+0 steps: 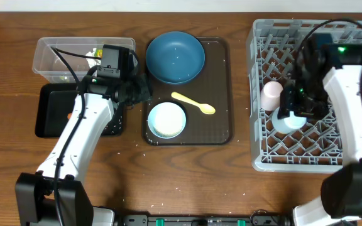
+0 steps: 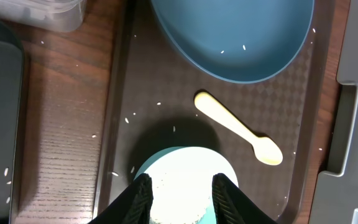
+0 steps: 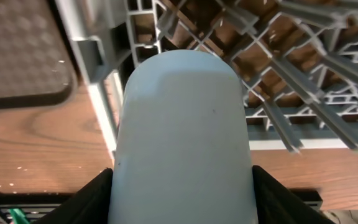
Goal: Sort waste into correct bins and load items into the dishwasher rack
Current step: 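Carry the blue cup with the right gripper and place it in the rack, then reach the left gripper to the white bowl and grasp its rim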
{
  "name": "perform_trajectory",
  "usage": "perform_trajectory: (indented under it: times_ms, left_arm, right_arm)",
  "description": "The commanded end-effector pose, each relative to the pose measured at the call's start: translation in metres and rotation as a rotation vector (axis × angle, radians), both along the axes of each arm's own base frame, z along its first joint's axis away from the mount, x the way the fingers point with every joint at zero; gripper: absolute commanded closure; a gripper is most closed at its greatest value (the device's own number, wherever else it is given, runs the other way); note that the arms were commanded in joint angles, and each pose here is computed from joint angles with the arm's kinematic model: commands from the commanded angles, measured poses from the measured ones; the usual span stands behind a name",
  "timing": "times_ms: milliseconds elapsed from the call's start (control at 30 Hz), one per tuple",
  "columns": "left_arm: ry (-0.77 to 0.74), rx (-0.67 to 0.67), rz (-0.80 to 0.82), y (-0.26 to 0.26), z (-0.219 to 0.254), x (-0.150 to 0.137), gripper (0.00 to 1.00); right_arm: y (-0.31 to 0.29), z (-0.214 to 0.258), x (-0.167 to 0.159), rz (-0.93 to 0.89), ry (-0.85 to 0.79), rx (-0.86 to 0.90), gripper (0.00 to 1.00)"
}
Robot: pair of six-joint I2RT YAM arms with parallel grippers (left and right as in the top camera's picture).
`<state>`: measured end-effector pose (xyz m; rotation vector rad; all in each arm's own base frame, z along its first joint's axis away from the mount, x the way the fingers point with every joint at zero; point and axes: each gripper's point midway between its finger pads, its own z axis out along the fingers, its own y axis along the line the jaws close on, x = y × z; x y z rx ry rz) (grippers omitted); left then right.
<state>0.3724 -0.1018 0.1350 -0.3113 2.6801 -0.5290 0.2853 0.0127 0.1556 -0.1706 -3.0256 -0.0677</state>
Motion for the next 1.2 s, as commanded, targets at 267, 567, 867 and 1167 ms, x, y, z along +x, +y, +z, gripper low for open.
perform_trajectory:
  times_ms: [267,567,867,1167]
  left_arm:
    - [0.003,0.024,-0.016,0.002,-0.004,-0.003,0.65]
    - [0.004,0.024,-0.016,0.002,-0.004,-0.003,0.65]
    - [0.036,0.032,-0.024,0.003,-0.007,-0.010,0.65]
    - [0.046,0.076,-0.177,-0.020,-0.012,-0.027,0.65]
  right_arm:
    - [0.012,-0.055,-0.008,0.002,0.055,0.056,0.37]
    - [0.015,-0.047,0.008,0.005,-0.012,0.073,0.01]
    - [0.020,0.016,0.042,0.017,-0.175,0.093,0.01]
    - [0.067,0.064,0.076,0.133,-0.413,0.196,0.01]
